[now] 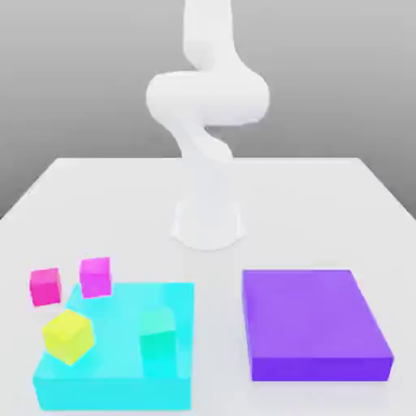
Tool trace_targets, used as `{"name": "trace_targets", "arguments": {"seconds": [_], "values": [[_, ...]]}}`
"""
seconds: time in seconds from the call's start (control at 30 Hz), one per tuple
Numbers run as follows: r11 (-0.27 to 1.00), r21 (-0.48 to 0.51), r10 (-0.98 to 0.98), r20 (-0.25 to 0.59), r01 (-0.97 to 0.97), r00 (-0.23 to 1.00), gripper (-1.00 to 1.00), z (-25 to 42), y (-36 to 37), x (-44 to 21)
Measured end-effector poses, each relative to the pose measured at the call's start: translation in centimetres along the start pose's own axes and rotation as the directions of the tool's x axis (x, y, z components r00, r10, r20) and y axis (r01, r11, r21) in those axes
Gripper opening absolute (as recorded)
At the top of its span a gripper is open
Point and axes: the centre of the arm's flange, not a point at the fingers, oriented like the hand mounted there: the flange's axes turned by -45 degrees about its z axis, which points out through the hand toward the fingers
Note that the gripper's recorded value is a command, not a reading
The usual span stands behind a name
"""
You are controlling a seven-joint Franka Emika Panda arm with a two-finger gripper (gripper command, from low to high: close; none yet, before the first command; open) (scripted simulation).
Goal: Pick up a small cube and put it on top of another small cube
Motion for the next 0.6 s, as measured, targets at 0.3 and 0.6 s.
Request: {"name": "trace_targets", "arguments": {"seconds": [0.3,0.6], "values": [[0.932,-0.238,0.318,0.178,-0.273,0.931,0.00,14.7,11.7,-5.8],[0.744,-0.444,0.640,0.258,-0.499,0.724,0.00,23.8,23.6,-18.4]]}}
